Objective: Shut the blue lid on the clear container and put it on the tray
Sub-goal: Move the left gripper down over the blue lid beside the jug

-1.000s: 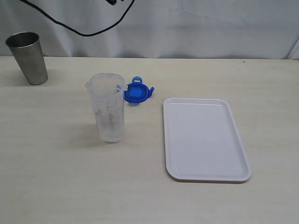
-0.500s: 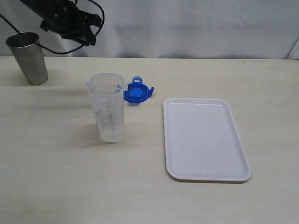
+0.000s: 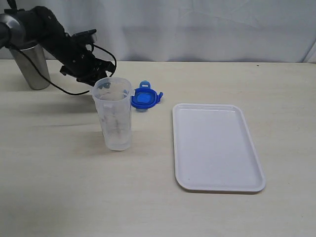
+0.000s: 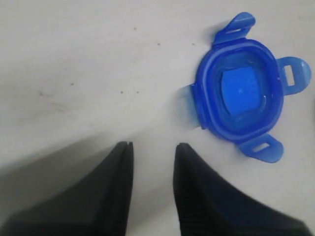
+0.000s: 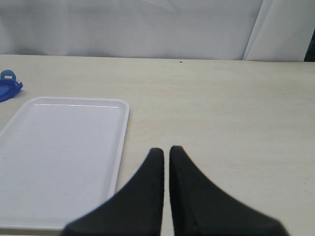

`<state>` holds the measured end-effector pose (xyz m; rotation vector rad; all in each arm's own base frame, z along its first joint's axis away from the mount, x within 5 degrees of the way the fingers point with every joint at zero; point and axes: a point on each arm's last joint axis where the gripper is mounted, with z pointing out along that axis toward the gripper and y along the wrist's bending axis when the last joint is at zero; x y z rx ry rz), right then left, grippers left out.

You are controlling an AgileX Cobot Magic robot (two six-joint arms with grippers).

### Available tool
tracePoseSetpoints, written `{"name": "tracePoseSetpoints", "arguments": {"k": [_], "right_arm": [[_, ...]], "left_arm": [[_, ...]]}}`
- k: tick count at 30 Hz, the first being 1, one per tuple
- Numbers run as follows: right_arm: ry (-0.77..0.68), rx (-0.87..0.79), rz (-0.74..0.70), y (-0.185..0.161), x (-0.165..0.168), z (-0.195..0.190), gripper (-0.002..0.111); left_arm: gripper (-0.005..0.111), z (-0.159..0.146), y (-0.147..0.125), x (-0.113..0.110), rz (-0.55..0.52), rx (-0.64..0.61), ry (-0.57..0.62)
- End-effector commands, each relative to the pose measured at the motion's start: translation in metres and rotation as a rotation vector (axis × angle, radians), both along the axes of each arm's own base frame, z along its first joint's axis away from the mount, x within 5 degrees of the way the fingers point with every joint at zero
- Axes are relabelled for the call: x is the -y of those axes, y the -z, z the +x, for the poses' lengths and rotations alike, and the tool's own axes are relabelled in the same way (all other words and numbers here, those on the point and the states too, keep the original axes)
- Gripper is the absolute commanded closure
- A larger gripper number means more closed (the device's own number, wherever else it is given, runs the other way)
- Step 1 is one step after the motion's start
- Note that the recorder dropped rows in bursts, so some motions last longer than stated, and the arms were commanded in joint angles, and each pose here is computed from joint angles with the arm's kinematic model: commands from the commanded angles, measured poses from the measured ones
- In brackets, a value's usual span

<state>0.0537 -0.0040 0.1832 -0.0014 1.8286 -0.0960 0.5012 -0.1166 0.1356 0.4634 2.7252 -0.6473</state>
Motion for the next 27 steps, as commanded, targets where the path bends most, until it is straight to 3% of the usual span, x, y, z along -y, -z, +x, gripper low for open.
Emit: {"name": "tracePoseSetpoints", "arguments": {"k": [1,6,12,21,27], "right_arm": [[-0.001,0.003,0.000,0.001,0.000,0.000,0.104],[-0.001,0.003,0.000,0.001,0.000,0.000,0.104],[-0.001,0.003,0.000,0.001,0.000,0.000,0.104],[-0.001,0.003,0.000,0.001,0.000,0.000,0.104],[-0.001,0.003,0.000,0.001,0.000,0.000,0.104]], "left_arm": [[0.078,0.002,0.007,0.014,-0.129,0.002,0.020],[0.078,0.001,0.015,0.025,-0.147,0.017,0.051],[0.058,0.004,0.022,0.031,-0.150,0.051,0.037],[0.060,0.003,0.034,0.045,-0.147,0.054,0.035],[0.076,0.000,0.036,0.045,-0.139,0.029,0.050]]}}
